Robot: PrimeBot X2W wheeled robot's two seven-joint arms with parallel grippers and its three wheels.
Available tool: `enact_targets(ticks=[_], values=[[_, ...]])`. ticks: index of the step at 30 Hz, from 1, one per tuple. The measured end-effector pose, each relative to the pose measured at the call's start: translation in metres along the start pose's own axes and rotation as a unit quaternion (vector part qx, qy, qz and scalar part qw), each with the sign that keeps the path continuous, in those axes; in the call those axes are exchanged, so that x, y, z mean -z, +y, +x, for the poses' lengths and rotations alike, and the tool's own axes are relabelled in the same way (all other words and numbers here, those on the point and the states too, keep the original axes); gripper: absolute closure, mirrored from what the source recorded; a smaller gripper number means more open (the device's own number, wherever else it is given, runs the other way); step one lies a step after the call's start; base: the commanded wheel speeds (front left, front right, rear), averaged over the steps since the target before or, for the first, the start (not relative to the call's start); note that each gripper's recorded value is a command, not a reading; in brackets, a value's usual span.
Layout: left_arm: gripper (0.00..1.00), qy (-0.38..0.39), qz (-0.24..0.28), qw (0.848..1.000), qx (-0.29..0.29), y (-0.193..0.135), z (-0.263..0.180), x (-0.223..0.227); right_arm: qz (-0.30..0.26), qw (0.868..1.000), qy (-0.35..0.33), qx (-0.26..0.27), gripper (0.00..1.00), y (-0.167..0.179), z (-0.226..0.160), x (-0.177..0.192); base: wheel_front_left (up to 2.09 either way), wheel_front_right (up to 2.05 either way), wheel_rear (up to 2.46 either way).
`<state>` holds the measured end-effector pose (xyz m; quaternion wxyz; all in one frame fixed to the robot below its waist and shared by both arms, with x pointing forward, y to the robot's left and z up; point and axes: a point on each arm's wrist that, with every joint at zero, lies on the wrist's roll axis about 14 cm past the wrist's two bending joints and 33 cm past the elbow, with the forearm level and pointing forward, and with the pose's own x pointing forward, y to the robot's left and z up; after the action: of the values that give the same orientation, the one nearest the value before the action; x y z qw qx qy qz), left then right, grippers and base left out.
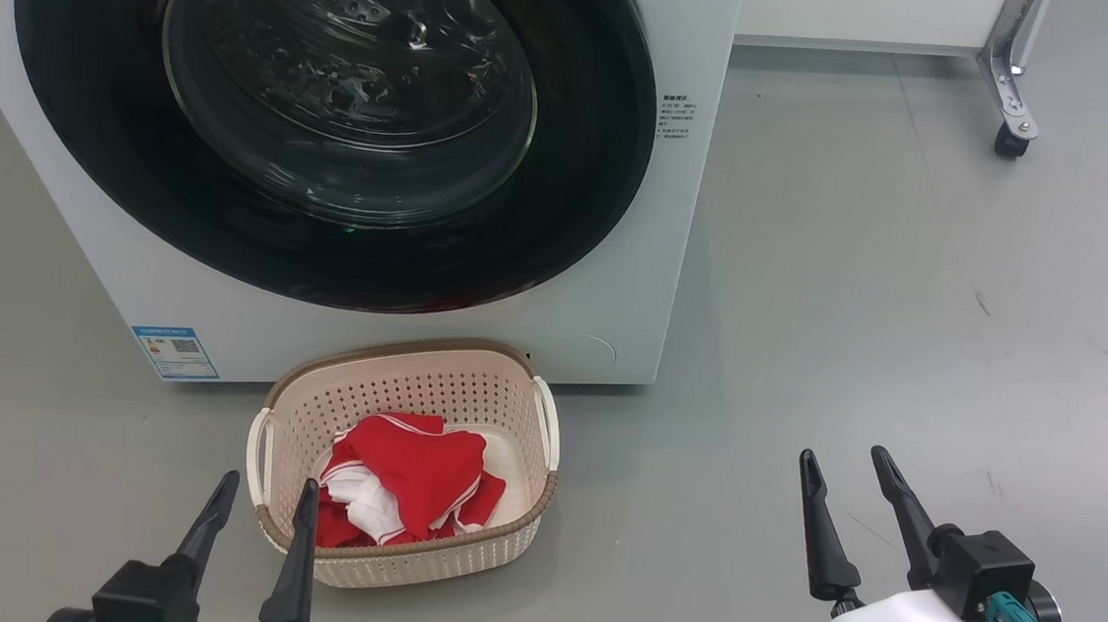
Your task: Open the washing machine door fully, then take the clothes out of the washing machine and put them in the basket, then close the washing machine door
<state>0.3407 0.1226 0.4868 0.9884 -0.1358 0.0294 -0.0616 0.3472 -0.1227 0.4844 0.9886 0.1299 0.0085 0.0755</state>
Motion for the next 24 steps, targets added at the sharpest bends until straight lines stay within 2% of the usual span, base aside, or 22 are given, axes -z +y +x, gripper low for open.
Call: enact_targets(ticks=[16, 17, 24], values=[[0.0, 0.004, -0.002, 1.0, 0.001, -0.001, 0.001, 0.001, -0.001, 1.0, 0.002, 0.0, 0.0, 0.0, 0.0, -0.002, 0.0, 0.0, 0.0], [1.0, 0.005, -0.003, 1.0, 0.0, -0.001, 0.002, 0.001, -0.002, 1.0, 0.005, -0.001, 1.0, 0.0, 0.0, -0.001, 0.0, 0.0, 0.0], [1.0, 0.042, -0.009, 0.999, -0.008, 0.0, -0.003, 0.026, 0.009, 0.998, 0.053, 0.014, 1.0, -0.003, -0.014, 0.031, 0.0, 0.0, 0.0]])
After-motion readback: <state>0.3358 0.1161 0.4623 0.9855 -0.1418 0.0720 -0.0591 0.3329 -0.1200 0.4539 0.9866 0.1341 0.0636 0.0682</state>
